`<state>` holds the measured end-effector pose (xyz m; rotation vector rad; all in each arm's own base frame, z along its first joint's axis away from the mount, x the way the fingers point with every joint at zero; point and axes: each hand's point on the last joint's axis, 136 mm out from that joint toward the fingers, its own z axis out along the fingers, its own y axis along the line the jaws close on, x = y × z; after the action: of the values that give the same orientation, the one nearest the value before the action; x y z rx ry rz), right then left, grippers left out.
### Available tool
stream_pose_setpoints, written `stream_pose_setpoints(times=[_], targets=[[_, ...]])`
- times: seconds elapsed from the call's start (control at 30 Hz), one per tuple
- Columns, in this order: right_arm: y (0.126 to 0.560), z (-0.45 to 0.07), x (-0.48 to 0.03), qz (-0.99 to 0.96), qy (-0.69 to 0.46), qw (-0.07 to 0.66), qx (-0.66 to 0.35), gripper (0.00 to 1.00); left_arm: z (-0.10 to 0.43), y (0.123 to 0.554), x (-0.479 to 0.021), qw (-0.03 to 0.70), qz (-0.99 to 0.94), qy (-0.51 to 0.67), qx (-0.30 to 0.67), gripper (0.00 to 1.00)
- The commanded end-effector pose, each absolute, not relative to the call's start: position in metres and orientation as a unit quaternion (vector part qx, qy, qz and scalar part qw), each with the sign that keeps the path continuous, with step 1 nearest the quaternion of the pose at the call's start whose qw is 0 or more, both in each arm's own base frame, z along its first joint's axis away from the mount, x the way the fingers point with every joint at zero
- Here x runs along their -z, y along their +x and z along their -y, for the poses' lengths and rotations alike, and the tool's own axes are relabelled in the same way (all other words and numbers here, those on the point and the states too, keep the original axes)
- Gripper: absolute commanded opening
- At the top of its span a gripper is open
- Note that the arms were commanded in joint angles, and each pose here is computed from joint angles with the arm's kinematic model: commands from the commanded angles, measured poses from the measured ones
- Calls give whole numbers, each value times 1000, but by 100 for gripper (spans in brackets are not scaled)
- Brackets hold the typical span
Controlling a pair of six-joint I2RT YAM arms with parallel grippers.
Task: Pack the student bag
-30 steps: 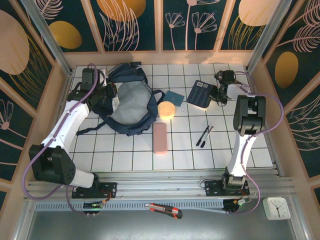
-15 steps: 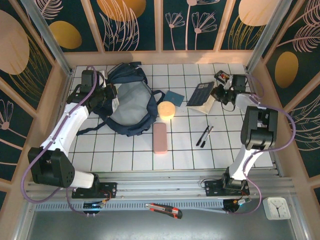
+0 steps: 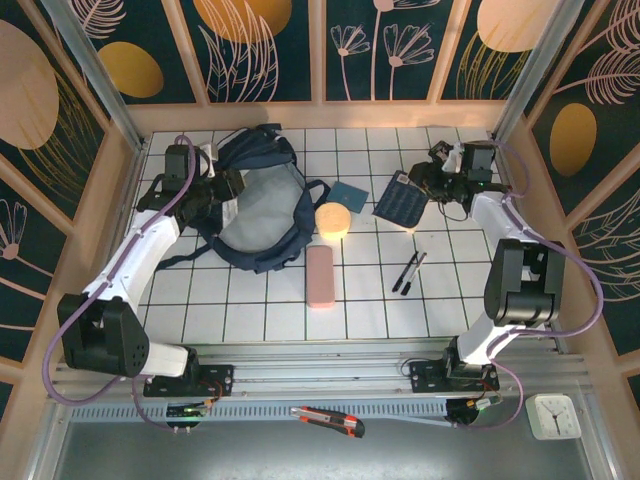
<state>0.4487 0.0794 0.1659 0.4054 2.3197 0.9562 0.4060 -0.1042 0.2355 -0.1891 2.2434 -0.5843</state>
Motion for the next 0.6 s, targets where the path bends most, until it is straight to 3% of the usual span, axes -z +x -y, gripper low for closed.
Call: stream_pose_setpoints(times=[0.0, 0.17, 0.43, 0.57], targets=[[447, -60, -139, -899, 180, 267, -298, 60, 108, 407, -290, 473, -847, -51, 238, 99], [452, -46, -117, -918, 187, 233, -260, 65, 159, 408, -328, 492, -834, 8, 249, 99], [459, -42, -79, -922, 205, 191, -267, 64, 283, 456, -268, 381, -841, 65, 378, 99], [459, -41, -67, -925, 208, 181, -261, 63, 333, 474, -234, 318, -856, 104, 393, 99]])
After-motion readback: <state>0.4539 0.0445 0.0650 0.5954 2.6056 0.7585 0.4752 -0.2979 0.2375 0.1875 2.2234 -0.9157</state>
